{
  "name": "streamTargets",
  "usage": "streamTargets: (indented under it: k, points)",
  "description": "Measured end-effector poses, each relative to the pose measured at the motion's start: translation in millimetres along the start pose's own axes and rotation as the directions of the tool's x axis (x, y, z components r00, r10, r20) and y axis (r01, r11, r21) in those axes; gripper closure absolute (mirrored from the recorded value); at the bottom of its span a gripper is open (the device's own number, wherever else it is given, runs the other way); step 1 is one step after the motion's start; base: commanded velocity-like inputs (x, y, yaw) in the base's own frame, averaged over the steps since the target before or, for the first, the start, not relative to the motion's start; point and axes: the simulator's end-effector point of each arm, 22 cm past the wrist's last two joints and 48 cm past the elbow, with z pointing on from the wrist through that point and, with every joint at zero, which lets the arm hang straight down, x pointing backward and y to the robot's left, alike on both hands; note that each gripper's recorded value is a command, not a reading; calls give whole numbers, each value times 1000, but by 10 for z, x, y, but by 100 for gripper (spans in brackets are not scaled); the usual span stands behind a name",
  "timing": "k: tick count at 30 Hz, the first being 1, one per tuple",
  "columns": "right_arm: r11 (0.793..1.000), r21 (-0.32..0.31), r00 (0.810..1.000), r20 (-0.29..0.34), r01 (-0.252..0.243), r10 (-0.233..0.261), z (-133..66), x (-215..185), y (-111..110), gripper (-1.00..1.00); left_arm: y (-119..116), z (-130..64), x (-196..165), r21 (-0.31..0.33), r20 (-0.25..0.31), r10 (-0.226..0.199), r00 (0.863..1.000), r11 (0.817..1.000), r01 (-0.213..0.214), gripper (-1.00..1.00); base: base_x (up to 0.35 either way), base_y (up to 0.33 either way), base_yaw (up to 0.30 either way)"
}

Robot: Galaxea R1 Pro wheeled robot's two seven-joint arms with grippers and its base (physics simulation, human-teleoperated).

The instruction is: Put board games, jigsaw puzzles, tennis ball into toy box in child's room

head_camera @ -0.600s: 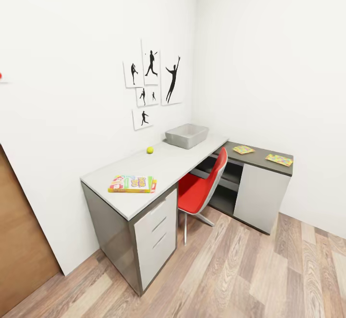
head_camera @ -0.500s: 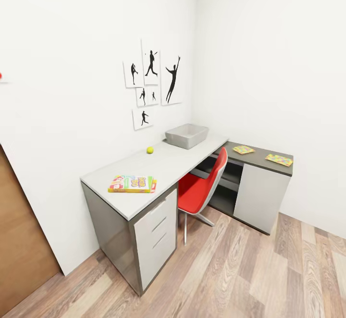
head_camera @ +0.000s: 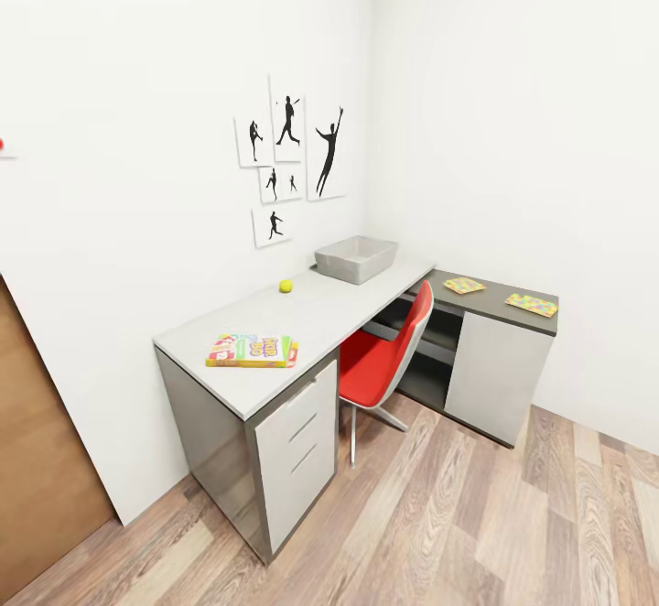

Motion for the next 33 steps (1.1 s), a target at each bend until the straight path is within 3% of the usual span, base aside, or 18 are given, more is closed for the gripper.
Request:
streamTargets:
  k: [20,33]
  points:
    - [1000,8,1000,3,2,-2,0,-8,-66,-100,2,0,1,0,-1,3,1000,1000,-3,-100,0,0,-8]
    - [1000,8,1000,2,3,-3,0,-3,-77,-100,7,0,2,0,-1,17,1000,1000,-17,-100,0,0,-224]
